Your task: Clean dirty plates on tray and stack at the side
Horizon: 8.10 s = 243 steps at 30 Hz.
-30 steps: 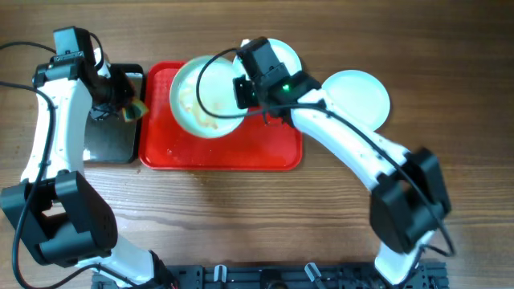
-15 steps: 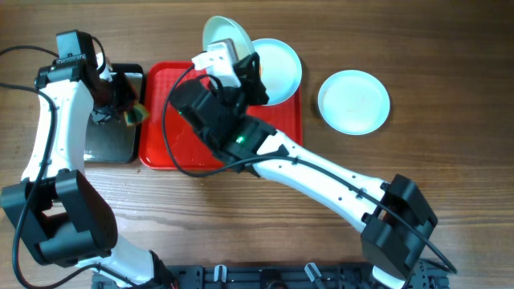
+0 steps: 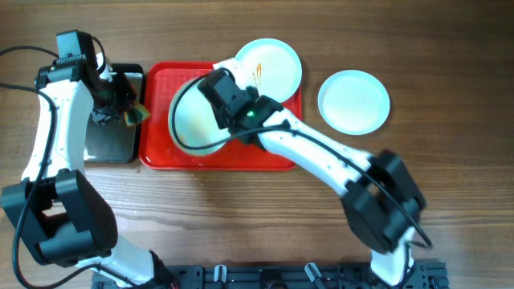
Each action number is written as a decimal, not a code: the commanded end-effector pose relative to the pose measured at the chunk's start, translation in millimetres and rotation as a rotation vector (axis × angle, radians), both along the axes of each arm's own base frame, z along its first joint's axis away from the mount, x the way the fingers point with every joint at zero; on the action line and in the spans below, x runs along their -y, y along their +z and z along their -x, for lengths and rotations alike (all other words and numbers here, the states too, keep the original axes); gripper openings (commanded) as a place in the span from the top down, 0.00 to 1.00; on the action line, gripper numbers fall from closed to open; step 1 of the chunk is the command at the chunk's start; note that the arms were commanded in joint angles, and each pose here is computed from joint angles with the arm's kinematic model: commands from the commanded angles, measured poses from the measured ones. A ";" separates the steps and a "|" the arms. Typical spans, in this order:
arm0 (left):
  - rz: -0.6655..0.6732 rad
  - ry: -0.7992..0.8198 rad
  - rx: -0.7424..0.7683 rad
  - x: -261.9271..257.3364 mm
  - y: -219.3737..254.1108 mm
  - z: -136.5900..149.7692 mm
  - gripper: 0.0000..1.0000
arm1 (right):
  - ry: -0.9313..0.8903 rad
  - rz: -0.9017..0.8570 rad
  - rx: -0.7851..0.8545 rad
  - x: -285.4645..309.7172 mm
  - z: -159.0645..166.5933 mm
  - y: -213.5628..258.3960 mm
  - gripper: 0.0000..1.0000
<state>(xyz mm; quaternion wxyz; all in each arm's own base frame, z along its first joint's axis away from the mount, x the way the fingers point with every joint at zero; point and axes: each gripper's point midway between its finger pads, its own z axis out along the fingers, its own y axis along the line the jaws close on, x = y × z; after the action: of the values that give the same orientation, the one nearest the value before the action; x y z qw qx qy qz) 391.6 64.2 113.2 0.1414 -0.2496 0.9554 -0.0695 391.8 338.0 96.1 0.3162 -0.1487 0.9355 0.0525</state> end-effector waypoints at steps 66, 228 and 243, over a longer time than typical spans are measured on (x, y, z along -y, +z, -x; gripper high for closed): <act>-0.146 -0.143 -0.026 75.5 -120.5 21.5 0.96 | -0.170 -0.283 -0.427 -4.6 -3.7 -125.8 0.96; -0.097 0.130 0.082 13.6 18.6 19.5 0.95 | -0.275 -0.185 -0.641 200.1 13.9 -49.6 0.96; -0.097 0.130 0.083 13.6 18.6 19.3 0.96 | -0.810 -0.259 -0.439 399.8 -16.8 -12.9 0.96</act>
<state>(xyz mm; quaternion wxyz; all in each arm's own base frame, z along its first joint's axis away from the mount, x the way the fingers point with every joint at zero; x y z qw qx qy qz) 371.6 51.0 133.6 0.1989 -0.2959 0.9341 -0.0197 409.7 -50.7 114.0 0.1570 0.2687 0.9466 0.0845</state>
